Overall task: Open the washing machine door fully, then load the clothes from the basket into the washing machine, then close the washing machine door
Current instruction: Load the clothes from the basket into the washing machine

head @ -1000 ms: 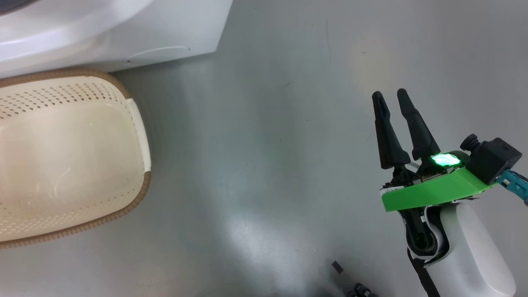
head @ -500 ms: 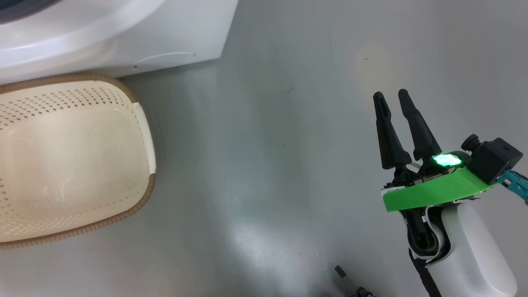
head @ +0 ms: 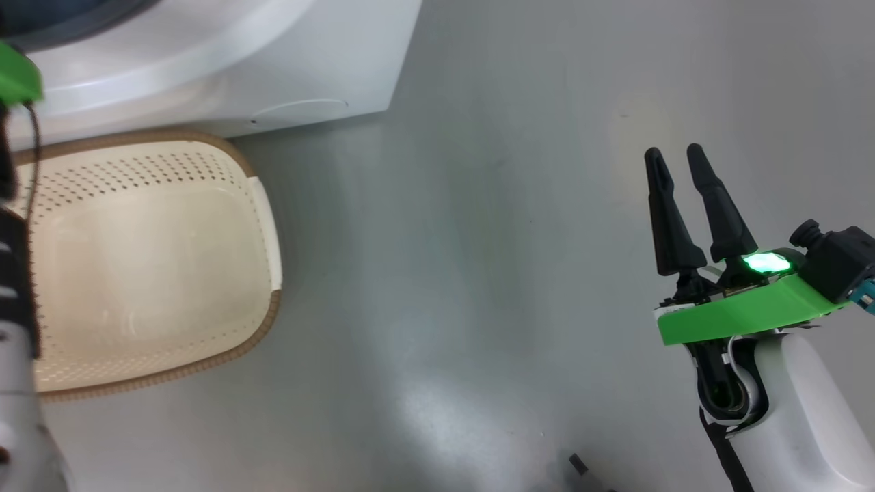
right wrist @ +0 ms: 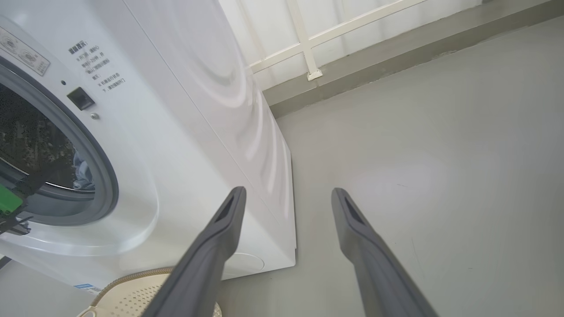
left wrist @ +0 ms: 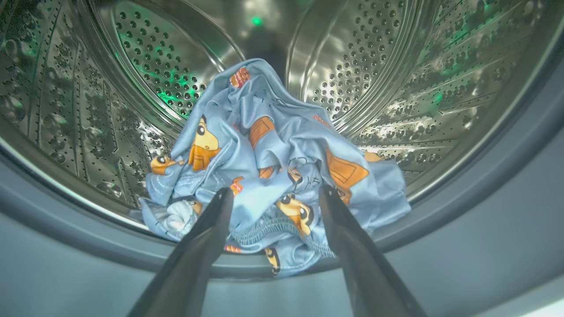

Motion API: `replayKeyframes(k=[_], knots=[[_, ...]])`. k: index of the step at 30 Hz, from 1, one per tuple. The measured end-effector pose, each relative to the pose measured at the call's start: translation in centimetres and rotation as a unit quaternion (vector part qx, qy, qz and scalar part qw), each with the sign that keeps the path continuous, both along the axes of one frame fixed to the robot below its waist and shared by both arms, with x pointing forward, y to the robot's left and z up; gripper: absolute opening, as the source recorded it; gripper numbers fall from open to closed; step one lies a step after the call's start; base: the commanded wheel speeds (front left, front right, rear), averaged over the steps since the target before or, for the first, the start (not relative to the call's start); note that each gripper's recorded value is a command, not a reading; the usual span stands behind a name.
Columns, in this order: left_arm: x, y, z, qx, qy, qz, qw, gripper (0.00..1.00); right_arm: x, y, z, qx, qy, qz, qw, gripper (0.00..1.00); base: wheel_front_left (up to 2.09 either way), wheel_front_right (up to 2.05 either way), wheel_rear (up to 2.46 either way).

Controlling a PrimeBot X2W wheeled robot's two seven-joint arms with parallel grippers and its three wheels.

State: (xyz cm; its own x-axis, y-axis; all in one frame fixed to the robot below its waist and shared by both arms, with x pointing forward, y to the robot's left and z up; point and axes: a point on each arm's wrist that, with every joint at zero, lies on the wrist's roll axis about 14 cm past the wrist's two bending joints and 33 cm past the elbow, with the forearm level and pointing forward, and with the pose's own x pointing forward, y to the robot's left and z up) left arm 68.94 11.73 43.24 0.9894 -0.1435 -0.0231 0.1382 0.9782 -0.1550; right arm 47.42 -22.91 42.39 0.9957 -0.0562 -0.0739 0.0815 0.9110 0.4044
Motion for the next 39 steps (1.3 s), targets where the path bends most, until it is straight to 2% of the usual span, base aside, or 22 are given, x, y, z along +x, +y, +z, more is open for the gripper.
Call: replayKeyframes(k=[14,39], knots=[[-7.5,2.8,-0.9,-0.026,0.012,0.037,0.999,1.0,-1.0,0.0,1.6,-0.01,-0.013,0.01,1.0,1.0,0.0,0.0,0.0],[-20.7,5.9,1.0,0.006,0.022,0.058,0.998,1.0,-6.2,-0.8,4.8,-0.027,-0.028,0.017,0.999,1.0,0.0,0.0,0.0]])
